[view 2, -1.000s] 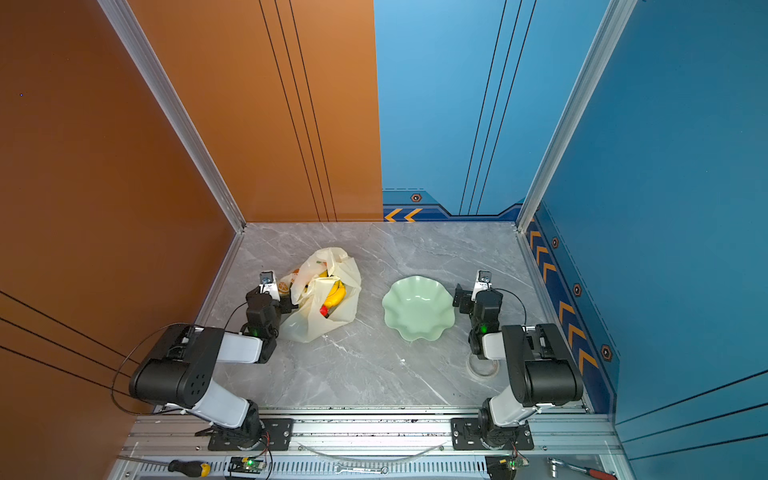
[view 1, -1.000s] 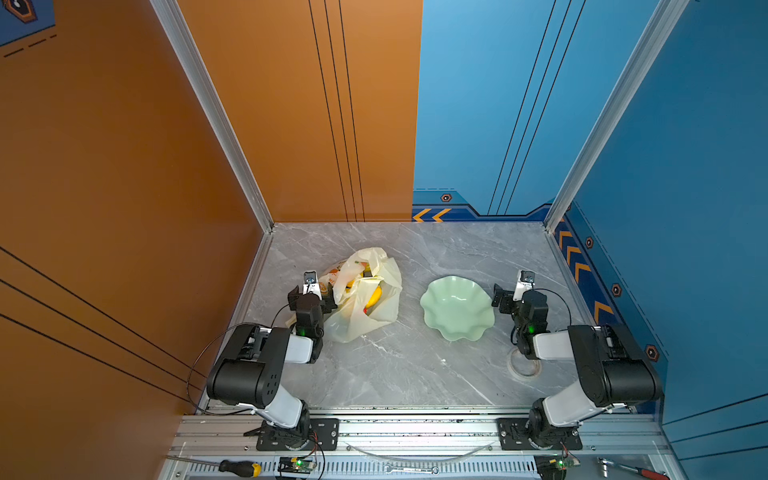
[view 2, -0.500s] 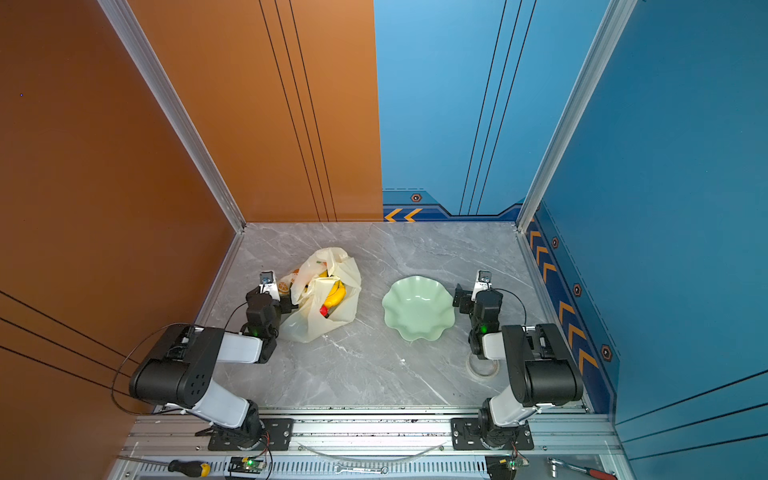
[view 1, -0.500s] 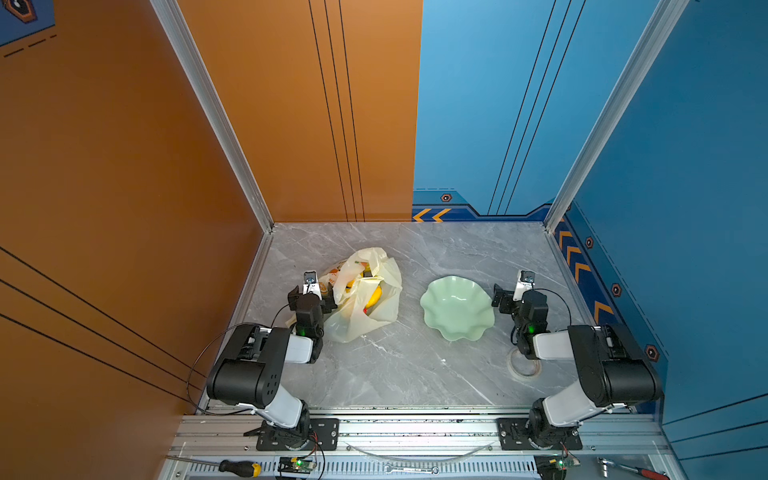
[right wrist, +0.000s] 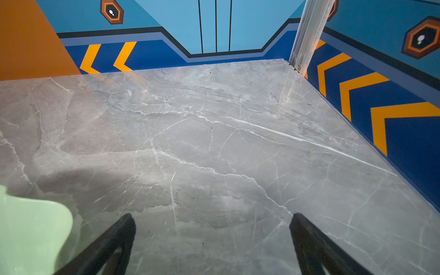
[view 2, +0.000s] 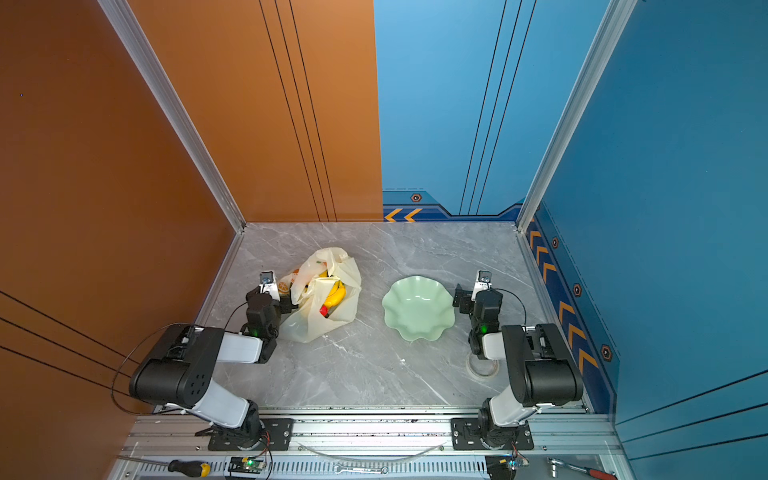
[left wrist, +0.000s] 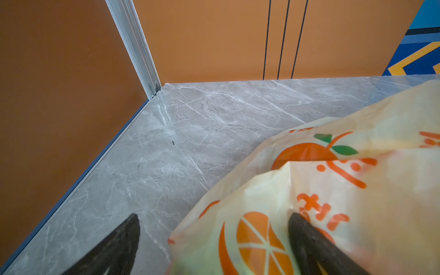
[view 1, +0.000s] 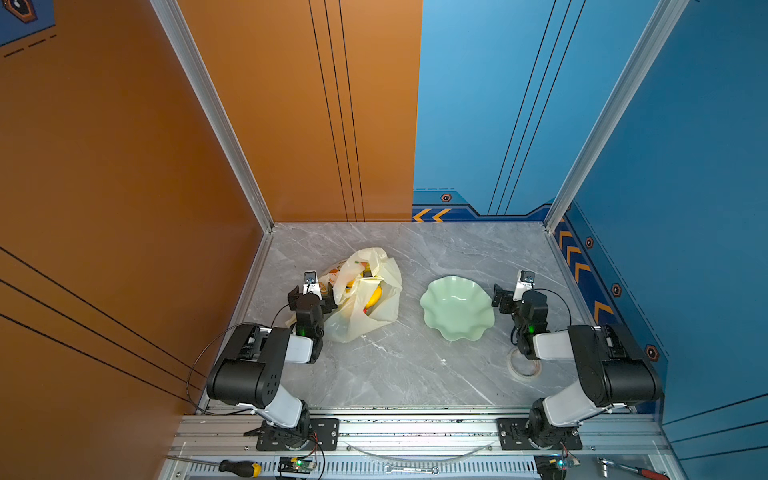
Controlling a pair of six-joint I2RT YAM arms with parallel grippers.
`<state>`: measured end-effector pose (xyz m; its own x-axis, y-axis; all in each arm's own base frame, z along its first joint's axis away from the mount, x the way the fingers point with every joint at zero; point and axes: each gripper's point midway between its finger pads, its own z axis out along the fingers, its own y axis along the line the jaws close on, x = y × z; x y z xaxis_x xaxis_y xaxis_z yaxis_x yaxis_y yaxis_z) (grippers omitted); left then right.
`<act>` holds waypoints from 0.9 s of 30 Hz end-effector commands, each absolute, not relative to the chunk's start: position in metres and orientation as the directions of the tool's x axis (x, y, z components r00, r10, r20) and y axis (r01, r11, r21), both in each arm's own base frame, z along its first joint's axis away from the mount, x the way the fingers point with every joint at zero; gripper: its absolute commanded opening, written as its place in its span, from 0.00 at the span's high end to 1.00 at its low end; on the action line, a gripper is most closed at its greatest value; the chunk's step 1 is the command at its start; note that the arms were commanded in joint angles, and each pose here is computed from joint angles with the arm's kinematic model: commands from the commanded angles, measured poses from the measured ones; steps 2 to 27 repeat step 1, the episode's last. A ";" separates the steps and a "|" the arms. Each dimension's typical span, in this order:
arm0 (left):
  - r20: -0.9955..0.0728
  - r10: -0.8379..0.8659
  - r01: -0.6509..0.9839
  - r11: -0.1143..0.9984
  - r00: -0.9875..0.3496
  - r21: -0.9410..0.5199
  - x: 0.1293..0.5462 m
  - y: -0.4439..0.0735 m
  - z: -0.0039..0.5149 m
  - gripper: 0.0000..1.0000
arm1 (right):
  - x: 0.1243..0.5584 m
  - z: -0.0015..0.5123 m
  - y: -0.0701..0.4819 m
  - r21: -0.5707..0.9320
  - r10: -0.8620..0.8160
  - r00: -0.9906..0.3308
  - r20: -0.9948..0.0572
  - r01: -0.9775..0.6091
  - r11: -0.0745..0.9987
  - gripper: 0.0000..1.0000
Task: Place the fruits into the plastic bag
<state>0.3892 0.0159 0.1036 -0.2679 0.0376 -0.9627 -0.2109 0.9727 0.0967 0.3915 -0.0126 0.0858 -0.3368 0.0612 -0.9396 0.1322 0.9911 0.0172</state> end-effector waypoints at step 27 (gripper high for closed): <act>-0.951 0.037 -0.245 0.962 -0.306 0.117 0.388 0.026 0.096 0.03 | 0.394 0.094 -0.016 -0.004 0.044 -0.324 -0.945 0.148 0.989 0.00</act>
